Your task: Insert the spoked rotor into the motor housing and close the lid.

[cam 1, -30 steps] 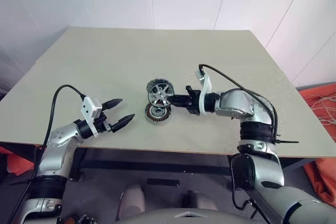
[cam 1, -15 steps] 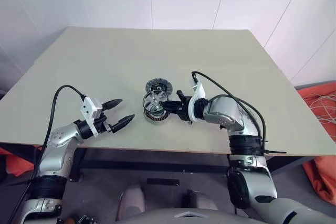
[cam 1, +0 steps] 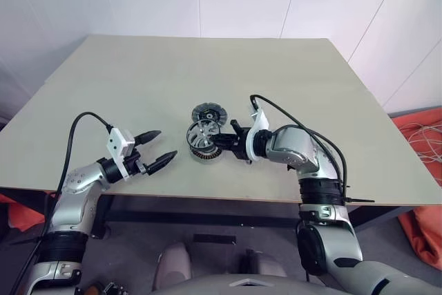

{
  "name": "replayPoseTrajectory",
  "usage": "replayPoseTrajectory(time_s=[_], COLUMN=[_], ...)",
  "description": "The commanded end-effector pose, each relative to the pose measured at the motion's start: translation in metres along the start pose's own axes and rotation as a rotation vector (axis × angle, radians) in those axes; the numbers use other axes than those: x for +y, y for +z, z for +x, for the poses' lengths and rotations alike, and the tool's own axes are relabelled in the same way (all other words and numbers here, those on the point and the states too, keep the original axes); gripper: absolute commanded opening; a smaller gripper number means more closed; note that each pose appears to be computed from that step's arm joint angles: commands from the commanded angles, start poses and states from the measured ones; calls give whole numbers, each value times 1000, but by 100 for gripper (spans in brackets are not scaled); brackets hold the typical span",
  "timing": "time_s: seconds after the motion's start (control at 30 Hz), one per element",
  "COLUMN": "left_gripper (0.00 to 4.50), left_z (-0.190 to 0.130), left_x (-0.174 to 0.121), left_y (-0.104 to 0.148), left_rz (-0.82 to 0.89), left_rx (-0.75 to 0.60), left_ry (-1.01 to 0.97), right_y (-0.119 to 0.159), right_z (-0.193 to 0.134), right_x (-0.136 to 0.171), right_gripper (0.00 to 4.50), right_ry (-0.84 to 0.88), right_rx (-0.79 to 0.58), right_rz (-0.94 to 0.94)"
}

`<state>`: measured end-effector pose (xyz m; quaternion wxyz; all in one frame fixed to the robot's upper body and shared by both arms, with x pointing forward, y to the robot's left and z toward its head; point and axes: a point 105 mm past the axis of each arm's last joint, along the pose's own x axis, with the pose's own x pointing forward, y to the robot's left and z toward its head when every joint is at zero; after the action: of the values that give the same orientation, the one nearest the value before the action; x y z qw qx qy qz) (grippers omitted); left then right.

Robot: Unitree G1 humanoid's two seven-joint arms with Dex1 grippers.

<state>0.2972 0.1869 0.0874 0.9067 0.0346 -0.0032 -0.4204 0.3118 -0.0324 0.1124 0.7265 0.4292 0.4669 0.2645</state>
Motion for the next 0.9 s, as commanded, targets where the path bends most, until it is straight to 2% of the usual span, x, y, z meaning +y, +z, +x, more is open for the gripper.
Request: replayPoseTrajectory(time_s=[0.03,0.9], left_gripper=[450,450], left_z=[0,0], left_x=[4,4], left_y=[11,11], left_rz=[43,44], left_rx=[-28,-26], left_ry=[8,8], right_y=[2,-1], right_z=[-5,4], right_x=[12,-7], right_gripper=[30,30], right_ry=[56,7], right_rx=[-12,6], right_rz=[-16,62])
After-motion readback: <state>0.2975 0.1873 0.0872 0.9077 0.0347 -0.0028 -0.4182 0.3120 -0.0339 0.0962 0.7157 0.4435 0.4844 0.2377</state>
